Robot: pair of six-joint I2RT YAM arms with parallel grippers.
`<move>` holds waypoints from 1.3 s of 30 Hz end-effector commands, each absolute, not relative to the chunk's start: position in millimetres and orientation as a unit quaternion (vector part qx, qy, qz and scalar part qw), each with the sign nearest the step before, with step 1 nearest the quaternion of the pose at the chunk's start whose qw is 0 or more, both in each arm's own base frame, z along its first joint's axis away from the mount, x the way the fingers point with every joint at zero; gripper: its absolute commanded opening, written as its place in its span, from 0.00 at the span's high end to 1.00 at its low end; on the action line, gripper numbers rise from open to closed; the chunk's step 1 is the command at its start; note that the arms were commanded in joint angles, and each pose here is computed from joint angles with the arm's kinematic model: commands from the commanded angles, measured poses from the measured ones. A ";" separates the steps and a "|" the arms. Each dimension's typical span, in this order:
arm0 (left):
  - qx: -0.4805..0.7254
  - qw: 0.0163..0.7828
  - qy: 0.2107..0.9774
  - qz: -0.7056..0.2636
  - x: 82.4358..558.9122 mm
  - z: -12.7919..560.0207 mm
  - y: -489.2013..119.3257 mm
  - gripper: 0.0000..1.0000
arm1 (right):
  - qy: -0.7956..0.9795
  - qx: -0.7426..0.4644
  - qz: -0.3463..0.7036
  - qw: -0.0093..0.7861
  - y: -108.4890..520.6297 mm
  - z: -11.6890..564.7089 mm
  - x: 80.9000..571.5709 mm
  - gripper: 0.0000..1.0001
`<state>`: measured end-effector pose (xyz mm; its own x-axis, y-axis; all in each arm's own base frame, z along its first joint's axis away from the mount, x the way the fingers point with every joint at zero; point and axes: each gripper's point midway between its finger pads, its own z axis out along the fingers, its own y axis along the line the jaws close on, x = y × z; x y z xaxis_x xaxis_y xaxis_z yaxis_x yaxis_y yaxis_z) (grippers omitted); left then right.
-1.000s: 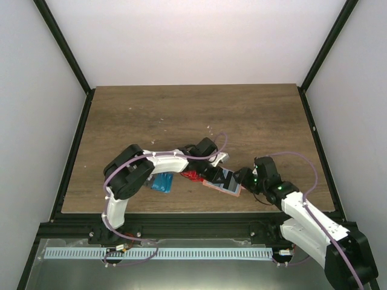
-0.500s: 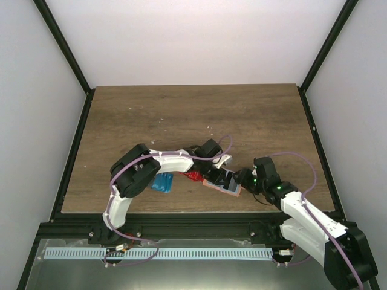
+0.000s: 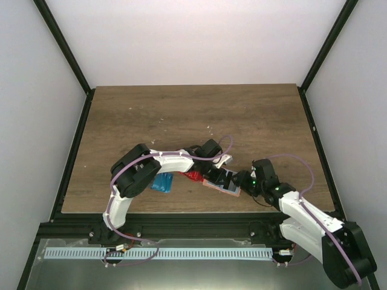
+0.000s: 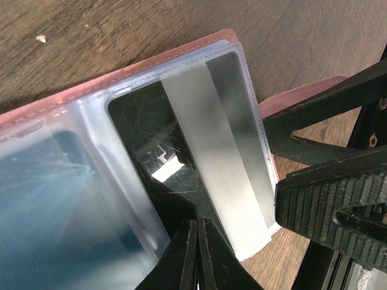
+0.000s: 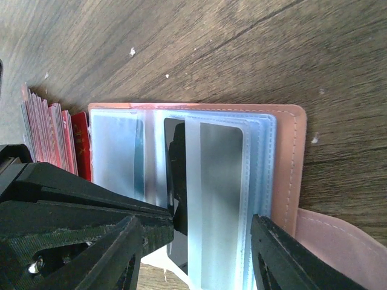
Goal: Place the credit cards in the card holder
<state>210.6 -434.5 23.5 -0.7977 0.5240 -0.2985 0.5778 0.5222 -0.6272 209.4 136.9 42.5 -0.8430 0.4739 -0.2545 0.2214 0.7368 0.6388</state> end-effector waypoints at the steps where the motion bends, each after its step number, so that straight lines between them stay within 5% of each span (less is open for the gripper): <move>1: 0.312 0.015 0.888 -0.337 204.2 -4.3 -424.1 0.96 | 0.905 0.183 0.322 0.210 142.2 46.0 212.9 0.49; 39: 0.304 0.020 0.885 -0.351 206.4 3.5 -431.4 0.96 | 0.893 0.175 0.373 0.183 155.5 37.4 199.0 0.57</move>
<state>211.0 -434.7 23.6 -0.8018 0.5192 -0.2959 0.5727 0.5262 -0.6286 202.1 152.3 39.9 -0.8656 0.4518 -0.2159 0.1752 0.6771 0.7148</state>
